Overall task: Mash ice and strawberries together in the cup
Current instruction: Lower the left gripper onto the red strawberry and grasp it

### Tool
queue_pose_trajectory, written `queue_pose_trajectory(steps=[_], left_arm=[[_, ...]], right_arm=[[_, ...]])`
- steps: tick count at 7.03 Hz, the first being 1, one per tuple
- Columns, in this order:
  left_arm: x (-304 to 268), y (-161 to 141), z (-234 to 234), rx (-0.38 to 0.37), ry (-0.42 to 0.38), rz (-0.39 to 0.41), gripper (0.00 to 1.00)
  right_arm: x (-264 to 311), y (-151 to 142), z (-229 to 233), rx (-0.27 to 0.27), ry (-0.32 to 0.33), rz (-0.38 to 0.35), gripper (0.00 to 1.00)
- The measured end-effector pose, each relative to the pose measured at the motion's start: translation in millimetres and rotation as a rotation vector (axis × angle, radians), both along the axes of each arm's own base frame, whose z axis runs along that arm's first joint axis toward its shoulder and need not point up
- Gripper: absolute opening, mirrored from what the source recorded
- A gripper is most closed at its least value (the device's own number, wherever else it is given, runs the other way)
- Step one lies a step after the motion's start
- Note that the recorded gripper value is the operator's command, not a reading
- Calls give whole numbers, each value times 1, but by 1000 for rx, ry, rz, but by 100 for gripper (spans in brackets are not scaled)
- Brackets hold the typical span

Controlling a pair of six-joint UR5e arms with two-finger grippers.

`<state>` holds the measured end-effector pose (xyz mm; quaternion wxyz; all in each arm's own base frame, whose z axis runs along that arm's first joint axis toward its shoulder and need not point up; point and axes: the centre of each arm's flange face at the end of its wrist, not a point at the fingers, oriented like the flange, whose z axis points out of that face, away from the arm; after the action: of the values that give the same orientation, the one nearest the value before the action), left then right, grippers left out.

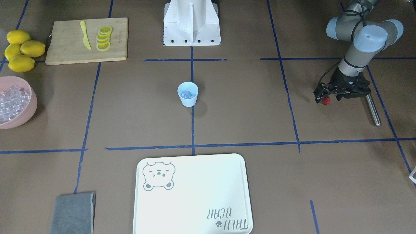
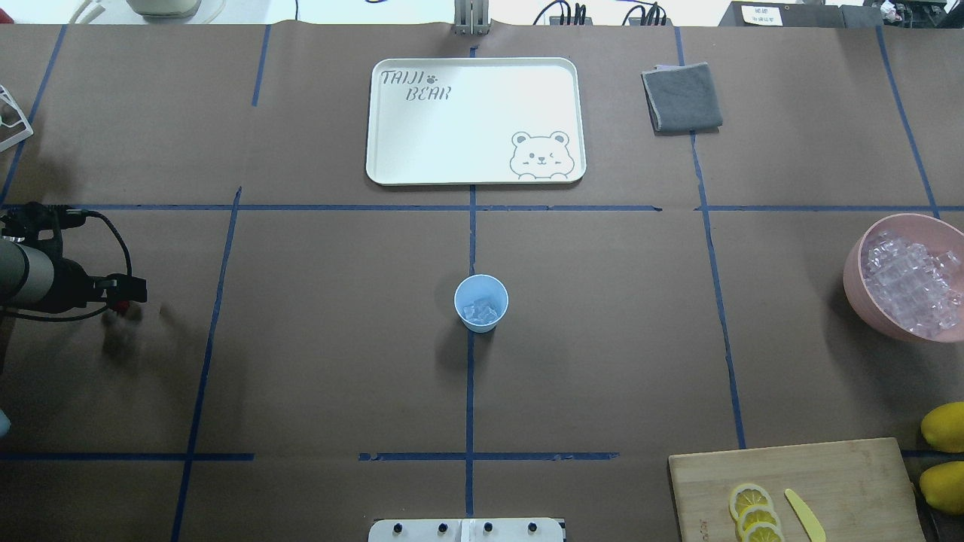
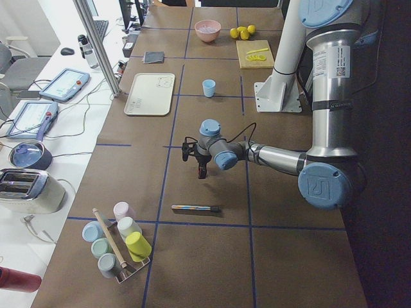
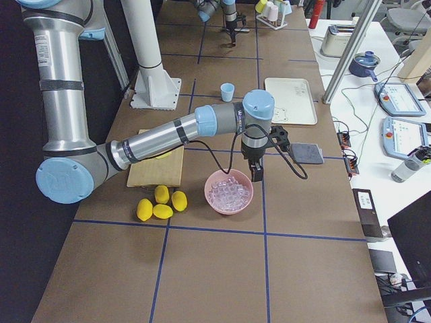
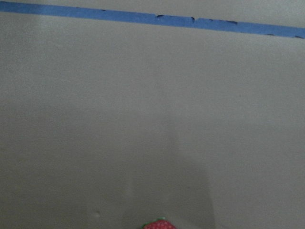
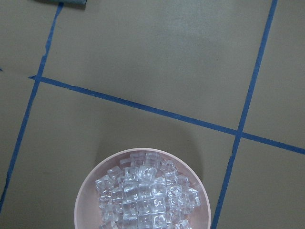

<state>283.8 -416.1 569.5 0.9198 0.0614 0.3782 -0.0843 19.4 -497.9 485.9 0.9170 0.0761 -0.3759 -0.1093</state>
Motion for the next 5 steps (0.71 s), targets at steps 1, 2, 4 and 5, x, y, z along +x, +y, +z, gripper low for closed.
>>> queue_pose_trajectory(steps=[1, 2, 4, 5], left_arm=[[0, 0, 1, -2, -1, 0, 88], [0, 0, 1, -3, -2, 0, 85], [1, -1, 0, -2, 0, -1, 74], [2, -1, 0, -2, 0, -1, 69]], right_arm=[[0, 0, 0, 0, 0, 0, 99], [0, 0, -1, 1, 0, 1, 99], [0, 0, -2, 3, 0, 1, 99], [0, 0, -3, 4, -1, 1, 99]])
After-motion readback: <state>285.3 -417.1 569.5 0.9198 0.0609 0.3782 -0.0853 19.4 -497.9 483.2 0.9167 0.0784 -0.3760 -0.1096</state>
